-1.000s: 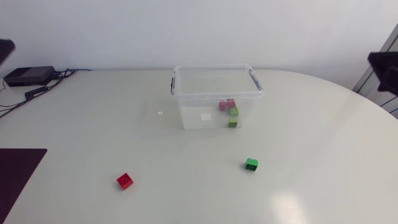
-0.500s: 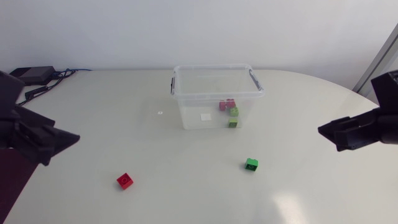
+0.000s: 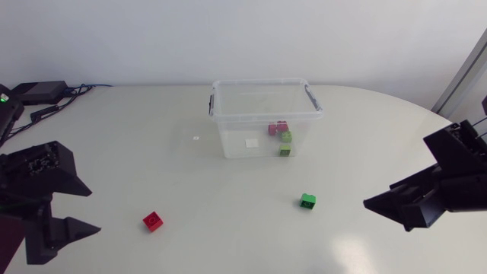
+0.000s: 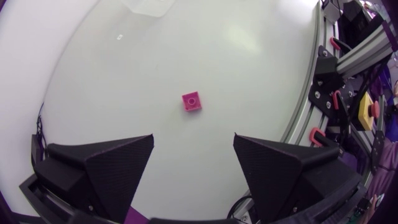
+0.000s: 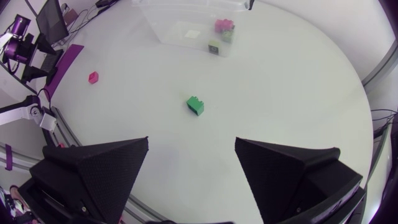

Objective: Place the duplo bricks in the container

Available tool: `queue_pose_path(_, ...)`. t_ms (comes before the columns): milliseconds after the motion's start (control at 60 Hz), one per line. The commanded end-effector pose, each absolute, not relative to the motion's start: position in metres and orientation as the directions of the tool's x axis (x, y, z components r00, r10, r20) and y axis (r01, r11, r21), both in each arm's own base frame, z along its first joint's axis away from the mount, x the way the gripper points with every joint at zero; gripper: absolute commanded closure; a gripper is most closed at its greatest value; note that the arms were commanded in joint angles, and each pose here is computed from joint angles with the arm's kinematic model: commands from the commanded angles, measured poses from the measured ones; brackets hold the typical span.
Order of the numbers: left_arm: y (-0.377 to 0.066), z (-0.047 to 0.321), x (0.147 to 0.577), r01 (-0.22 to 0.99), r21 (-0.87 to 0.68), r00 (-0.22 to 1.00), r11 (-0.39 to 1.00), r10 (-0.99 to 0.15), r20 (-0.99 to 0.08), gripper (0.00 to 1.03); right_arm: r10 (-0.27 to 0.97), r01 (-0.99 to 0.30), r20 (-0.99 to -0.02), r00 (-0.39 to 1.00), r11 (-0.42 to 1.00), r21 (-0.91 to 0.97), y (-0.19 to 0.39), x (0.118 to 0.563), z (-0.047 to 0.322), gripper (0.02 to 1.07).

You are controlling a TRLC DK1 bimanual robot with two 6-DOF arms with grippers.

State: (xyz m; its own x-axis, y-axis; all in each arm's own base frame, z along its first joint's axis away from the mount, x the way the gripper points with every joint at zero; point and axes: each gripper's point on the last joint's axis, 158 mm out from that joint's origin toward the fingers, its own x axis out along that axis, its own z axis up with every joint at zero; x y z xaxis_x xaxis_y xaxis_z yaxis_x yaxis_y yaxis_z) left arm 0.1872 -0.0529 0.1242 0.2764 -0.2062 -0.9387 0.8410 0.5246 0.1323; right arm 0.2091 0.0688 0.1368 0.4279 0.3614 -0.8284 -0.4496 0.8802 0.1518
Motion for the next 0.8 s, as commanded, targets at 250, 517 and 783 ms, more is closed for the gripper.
queue_pose_path(250,-0.056,0.168,0.227,0.880,0.118,0.240,0.460,-0.216,-0.946,0.14,0.384,-0.452,-0.894,0.232,0.856,0.251,0.079,0.223,0.164,0.06)
queue_pose_path(517,-0.057,0.165,0.257,0.897,0.089,0.196,0.433,-0.210,-0.958,0.14,0.286,-0.559,-0.923,0.259,0.823,0.098,0.060,0.271,0.173,0.06)
queue_pose_path(783,-0.061,0.117,0.273,0.907,0.087,0.182,0.412,-0.199,-0.963,0.14,0.289,-0.678,-0.950,0.122,0.723,0.132,0.068,0.285,0.141,0.06)
